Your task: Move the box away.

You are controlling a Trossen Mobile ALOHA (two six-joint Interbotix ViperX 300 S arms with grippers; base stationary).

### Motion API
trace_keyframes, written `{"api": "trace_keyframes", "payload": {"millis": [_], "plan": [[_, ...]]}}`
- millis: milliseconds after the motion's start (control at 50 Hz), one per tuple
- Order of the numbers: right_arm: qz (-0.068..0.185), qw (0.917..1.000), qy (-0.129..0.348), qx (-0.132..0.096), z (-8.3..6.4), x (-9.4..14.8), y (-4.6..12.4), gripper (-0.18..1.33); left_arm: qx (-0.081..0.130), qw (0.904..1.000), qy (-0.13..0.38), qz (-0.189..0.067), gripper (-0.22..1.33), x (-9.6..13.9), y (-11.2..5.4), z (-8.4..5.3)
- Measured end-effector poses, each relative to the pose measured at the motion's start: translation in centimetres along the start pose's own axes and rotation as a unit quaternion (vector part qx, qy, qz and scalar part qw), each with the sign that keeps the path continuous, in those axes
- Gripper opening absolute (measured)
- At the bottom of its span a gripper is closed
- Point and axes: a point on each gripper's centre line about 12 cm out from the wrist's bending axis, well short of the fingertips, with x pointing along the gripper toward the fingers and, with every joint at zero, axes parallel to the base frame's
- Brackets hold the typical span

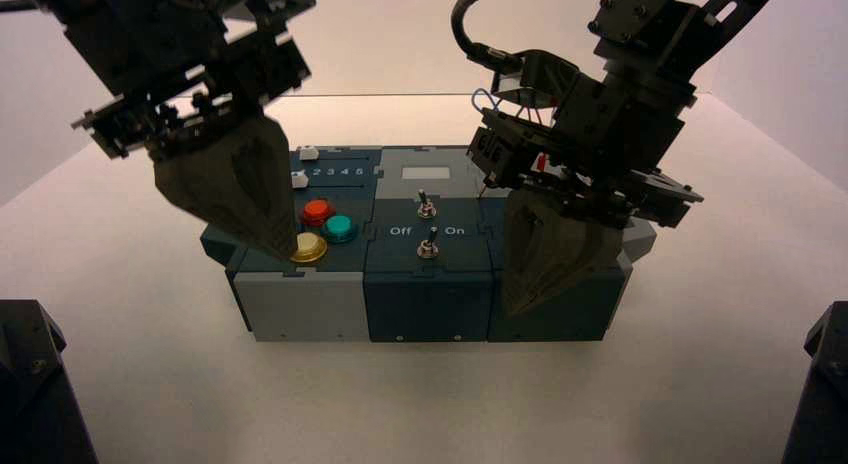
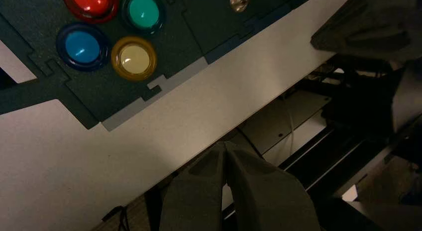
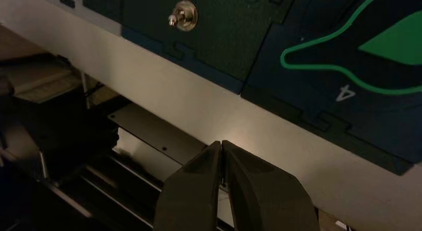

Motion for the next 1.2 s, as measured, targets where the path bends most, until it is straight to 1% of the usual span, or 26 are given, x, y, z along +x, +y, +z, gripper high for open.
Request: {"api": "trace_keyframes", "payload": {"millis": [120,160,280,360,460,480,620,680,840,940,1020,1060,1200], "plan": [[-0.003,1.0,-0.004,0.003,0.1,0.2,-0.1,-0.14,-0.006,1.0,-0.004,0.005,-0.16,0.6,0.3,0.2],[-0.005,1.0,-0.003,0.003,0.1,0.4,-0.3,-0.14,-0.004,1.0,-0.003,0.007,-0.16,0.7,0.3,0.2],[-0.009,0.9999,-0.005,0.006,0.0,0.6,-0.5,-0.14,-0.004,0.9997,0.017,0.018,-0.16,1.5,0.7,0.3],[-0.009,0.9999,-0.006,0.006,0.0,0.6,-0.6,-0.14,-0.002,0.9993,0.029,0.024,-0.16,2.0,0.8,0.6],[-0.009,0.9999,-0.013,0.007,0.1,0.6,-0.6,-0.14,-0.001,0.9986,0.043,0.03,-0.16,2.6,0.7,1.1],[-0.009,0.9998,-0.016,0.007,0.2,0.6,-0.6,-0.14,0.0,0.9984,0.047,0.033,-0.16,2.9,0.7,1.3],[-0.01,0.9996,-0.024,0.008,0.5,0.7,-0.7,-0.14,0.005,0.9969,0.065,0.045,-0.16,4.1,0.8,2.3],[-0.011,0.9995,-0.027,0.008,0.5,0.7,-0.7,-0.14,0.006,0.9962,0.071,0.05,-0.16,4.6,1.0,2.5],[-0.015,0.9995,-0.026,0.013,0.3,0.9,-1.1,-0.14,0.007,0.9924,0.104,0.065,-0.16,6.4,1.8,2.3],[-0.017,0.9994,-0.027,0.016,0.3,1.0,-1.3,-0.14,0.009,0.9917,0.108,0.069,-0.16,6.7,1.9,2.4],[-0.016,0.9992,-0.03,0.019,0.4,0.9,-1.4,-0.14,0.014,0.9924,0.1,0.07,-0.16,6.8,1.8,2.9],[-0.017,0.9991,-0.032,0.024,0.6,0.8,-1.6,-0.14,0.019,0.9927,0.097,0.07,-0.16,6.8,1.6,3.1],[-0.02,0.9986,-0.032,0.038,0.9,0.8,-2.1,-0.15,0.028,0.9932,0.089,0.07,-0.16,6.6,1.3,3.8]]}}
